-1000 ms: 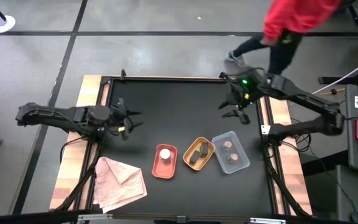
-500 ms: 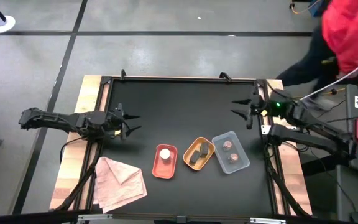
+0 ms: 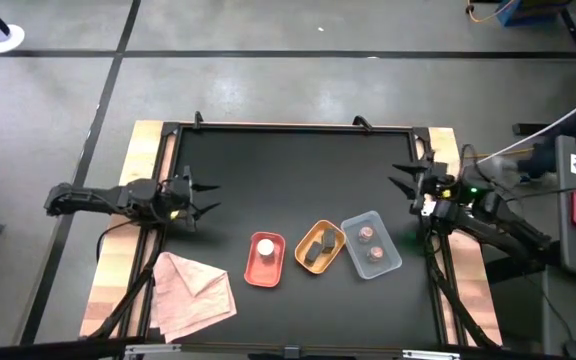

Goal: Sort spices by type
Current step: Return to Home Position

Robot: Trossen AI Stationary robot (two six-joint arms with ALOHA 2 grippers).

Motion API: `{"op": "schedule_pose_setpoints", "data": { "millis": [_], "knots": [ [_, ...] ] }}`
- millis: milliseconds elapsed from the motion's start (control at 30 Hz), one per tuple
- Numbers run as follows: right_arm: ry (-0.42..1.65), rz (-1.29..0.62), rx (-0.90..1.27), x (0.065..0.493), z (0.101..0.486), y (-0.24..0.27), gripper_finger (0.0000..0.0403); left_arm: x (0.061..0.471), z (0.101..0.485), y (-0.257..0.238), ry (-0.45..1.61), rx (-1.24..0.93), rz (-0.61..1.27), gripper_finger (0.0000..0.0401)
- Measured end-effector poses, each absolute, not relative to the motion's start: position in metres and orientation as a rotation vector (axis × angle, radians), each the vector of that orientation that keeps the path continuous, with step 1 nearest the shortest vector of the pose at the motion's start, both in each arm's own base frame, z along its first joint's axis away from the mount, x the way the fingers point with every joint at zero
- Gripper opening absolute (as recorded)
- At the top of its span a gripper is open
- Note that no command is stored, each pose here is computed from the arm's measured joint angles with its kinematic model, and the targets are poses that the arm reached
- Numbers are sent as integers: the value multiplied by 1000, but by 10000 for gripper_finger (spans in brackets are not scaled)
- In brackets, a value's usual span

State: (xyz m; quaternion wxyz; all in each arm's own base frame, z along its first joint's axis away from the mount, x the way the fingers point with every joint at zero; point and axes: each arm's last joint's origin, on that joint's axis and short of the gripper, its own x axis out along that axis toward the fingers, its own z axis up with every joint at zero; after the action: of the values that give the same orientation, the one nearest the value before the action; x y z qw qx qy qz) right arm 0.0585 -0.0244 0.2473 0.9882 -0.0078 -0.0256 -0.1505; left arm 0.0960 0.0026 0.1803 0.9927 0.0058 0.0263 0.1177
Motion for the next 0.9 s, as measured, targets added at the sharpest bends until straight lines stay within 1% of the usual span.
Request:
{"op": "schedule_pose_setpoints", "data": {
  "millis": [200,467,600,767,900],
  "knots": [
    [40,-284,46,72,217,-31,191,94,174,3,17,11,230,217],
    [12,-304,58,86,176,-39,191,94,174,3,22,31,229,217],
    [-50,-323,39,89,171,-41,191,94,174,3,24,38,228,217],
    [-31,-376,-33,89,170,-42,191,94,174,3,27,67,228,217],
    [-4,-441,-28,88,168,-44,191,94,174,3,30,77,228,217]
  ]
}}
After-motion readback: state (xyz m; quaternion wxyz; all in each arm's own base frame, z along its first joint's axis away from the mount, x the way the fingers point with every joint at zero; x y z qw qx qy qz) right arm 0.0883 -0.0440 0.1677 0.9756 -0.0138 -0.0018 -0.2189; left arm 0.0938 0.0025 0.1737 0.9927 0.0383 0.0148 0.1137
